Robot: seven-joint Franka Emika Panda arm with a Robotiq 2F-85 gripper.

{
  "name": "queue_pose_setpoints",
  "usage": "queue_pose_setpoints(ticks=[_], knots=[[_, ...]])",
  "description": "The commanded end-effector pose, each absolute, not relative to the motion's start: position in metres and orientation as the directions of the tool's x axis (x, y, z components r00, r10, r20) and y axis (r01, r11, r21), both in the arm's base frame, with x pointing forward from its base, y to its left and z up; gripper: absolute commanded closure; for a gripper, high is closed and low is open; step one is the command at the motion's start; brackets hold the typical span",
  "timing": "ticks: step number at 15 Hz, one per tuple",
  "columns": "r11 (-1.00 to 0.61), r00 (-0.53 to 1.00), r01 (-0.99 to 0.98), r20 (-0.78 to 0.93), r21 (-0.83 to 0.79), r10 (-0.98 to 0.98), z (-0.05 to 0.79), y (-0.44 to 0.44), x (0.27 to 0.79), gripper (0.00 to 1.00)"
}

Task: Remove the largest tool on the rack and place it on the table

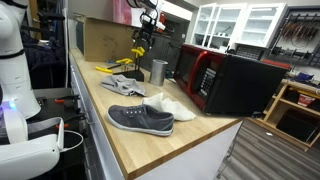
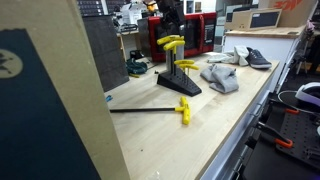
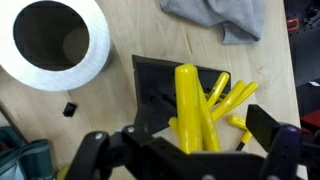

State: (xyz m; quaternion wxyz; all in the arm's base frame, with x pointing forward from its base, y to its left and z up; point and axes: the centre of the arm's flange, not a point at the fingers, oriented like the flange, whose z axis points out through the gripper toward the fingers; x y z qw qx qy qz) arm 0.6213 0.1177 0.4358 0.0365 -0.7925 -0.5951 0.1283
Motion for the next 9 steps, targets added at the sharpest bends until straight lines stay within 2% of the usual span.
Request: queue_pose_setpoints(ticks=[1, 5, 6, 7, 9], knots=[[-0.275, 0.250, 0.942, -0.146, -0.193, 0.957, 0.428, 0.127, 0.634, 0.00], [-0.251, 0.230, 0.953, -0.132, -0.168, 0.964, 0.430, 0.140, 0.637, 0.00], [-0.251, 0.231, 0.955, -0.133, -0.161, 0.964, 0.433, 0.143, 0.636, 0.25], [-0.250, 0.230, 0.955, -0.134, -0.162, 0.964, 0.435, 0.143, 0.635, 0.26], [-0.245, 0.226, 0.957, -0.128, -0.157, 0.966, 0.442, 0.144, 0.634, 0.42]])
